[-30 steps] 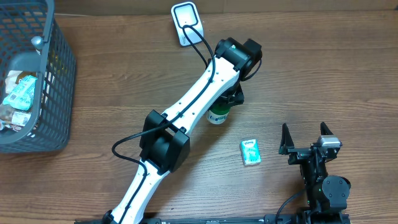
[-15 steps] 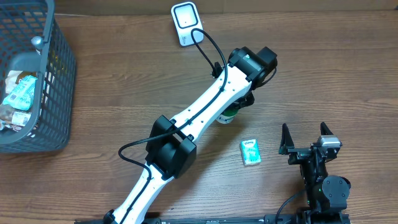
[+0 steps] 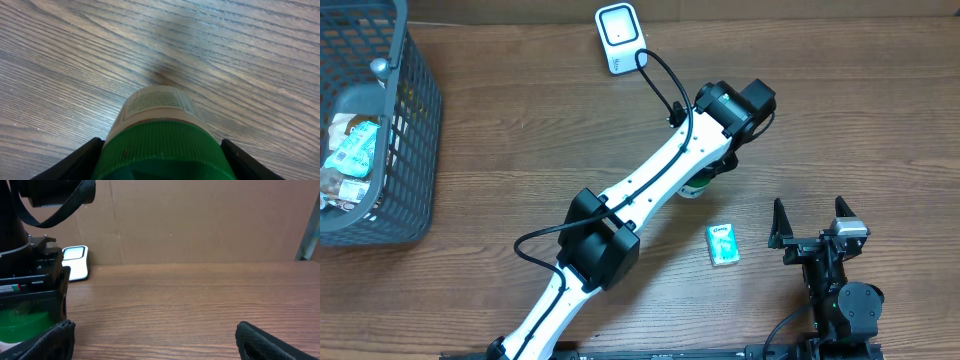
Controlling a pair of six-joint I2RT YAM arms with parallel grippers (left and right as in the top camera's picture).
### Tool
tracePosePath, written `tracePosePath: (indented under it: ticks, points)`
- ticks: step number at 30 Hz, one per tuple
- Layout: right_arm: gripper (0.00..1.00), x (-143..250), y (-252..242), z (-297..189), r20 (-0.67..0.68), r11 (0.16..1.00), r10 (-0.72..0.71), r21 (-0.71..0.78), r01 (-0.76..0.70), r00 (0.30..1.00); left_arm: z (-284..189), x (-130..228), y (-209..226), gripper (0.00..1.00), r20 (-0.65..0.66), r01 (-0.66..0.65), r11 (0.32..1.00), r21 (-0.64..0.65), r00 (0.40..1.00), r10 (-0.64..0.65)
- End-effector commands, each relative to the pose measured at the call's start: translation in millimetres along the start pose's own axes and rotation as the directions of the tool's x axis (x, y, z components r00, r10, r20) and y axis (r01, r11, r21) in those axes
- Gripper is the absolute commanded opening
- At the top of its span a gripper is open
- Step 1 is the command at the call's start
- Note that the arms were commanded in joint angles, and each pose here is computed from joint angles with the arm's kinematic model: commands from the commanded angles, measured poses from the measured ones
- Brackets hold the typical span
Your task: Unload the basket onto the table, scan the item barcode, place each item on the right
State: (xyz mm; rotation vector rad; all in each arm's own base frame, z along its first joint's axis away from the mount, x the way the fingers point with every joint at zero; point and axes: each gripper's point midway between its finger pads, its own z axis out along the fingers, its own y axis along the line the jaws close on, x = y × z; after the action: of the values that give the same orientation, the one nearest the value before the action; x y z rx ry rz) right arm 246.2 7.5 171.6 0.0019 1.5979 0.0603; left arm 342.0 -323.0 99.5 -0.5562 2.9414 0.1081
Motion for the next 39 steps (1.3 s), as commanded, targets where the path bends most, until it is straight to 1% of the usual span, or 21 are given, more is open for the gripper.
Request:
tracePosePath:
  ticks: [1, 4, 9, 14, 19, 24, 31, 34, 36, 37, 39]
  points:
    - [1.0, 2, 1, 0, 0.003, 1.0, -0.003, -0.007, 0.003, 1.0, 3, 3, -3, 0.6, 0.02, 0.061, 0.998, -0.006, 0.998, -0.061]
    - [1.0, 2, 1, 0, 0.003, 1.0, -0.003, -0.007, 0.003, 1.0, 2, 1, -11, 0.59, 0.02, 0.091, 0.995, 0.028, 0.996, -0.092]
    - [1.0, 2, 1, 0, 0.003, 1.0, -0.003, -0.007, 0.003, 1.0, 1, 12, -32, 0.59, -0.046, 0.094, 0.989, 0.117, 0.995, -0.089]
    - [1.0, 2, 1, 0, 0.003, 1.0, -0.003, -0.007, 0.003, 1.0, -1, 10, -44, 0.59, -0.035, 0.094, 0.983, 0.161, 0.995, -0.089]
    - [1.0, 2, 1, 0, 0.002, 1.0, -0.003, -0.007, 0.003, 1.0, -1, 11, -43, 0.59, -0.031, 0.09, 0.983, 0.157, 0.996, -0.087]
    - [1.0, 2, 1, 0, 0.003, 1.0, -0.003, -0.007, 0.003, 1.0, 3, 5, -41, 0.6, 0.016, 0.09, 0.987, 0.136, 0.996, -0.093]
    - [1.0, 2, 1, 0, 0.003, 1.0, -0.003, -0.007, 0.003, 1.0, 28, 11, -32, 0.61, -0.004, 0.075, 0.996, 0.053, 0.997, -0.075]
    - [1.0, 2, 1, 0, 0.003, 1.0, -0.003, -0.007, 0.003, 1.0, 35, 14, -30, 0.61, -0.014, 0.042, 0.998, 0.036, 0.999, -0.041]
    - [1.0, 2, 1, 0, 0.003, 1.0, -0.003, -0.007, 0.003, 1.0, 35, 14, -31, 0.64, -0.012, 0.018, 0.999, 0.037, 1.0, -0.018]
    - [1.0, 2, 1, 0, 0.003, 1.0, -0.003, -0.007, 0.003, 1.0, 35, 13, -31, 0.7, -0.011, 0.003, 0.999, 0.039, 1.0, -0.003]
    - [1.0, 2, 1, 0, 0.002, 1.0, -0.003, -0.007, 0.003, 1.0, 35, 13, -32, 0.97, -0.009, -0.023, 0.999, 0.042, 1.0, 0.024]
